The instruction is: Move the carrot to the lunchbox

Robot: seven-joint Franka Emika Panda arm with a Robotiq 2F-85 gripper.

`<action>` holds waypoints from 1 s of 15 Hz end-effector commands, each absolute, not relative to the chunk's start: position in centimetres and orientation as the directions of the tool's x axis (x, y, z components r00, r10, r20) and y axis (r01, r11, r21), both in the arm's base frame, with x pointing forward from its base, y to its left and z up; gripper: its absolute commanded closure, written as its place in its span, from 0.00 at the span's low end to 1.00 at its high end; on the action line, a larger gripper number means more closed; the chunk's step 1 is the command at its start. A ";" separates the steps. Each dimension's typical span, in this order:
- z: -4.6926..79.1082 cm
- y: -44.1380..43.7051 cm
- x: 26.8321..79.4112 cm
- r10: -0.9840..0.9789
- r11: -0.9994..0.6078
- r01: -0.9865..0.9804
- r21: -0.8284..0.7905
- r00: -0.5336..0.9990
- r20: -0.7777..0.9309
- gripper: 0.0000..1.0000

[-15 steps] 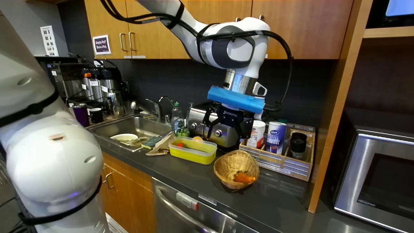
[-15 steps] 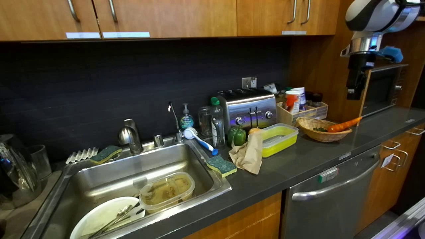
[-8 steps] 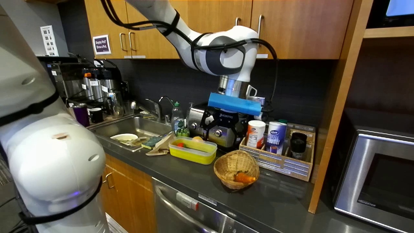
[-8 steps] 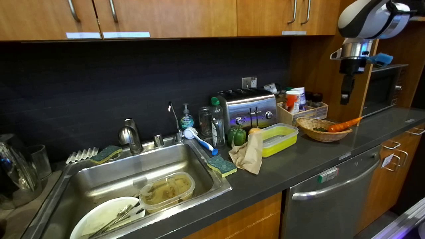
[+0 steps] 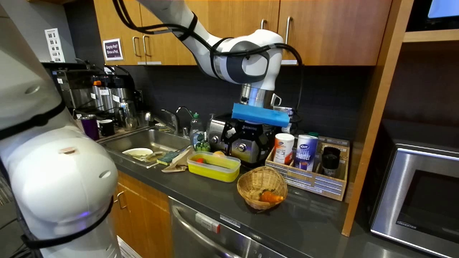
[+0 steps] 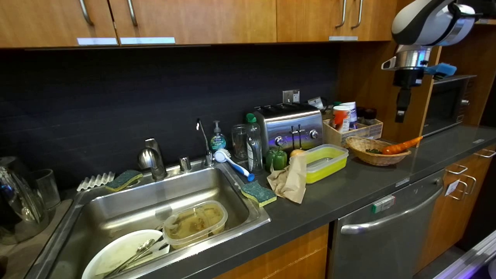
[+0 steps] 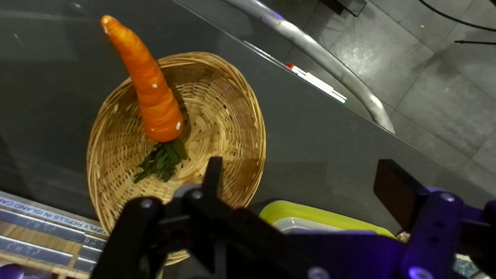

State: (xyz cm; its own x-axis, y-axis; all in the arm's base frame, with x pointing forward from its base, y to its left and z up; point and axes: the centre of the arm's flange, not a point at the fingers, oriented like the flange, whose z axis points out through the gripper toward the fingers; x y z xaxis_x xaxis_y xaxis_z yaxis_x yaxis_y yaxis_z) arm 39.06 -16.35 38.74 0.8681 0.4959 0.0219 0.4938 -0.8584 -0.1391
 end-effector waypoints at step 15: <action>38.7 -16.5 39.0 0.496 -0.858 0.494 -0.139 0.868 0.022 0.00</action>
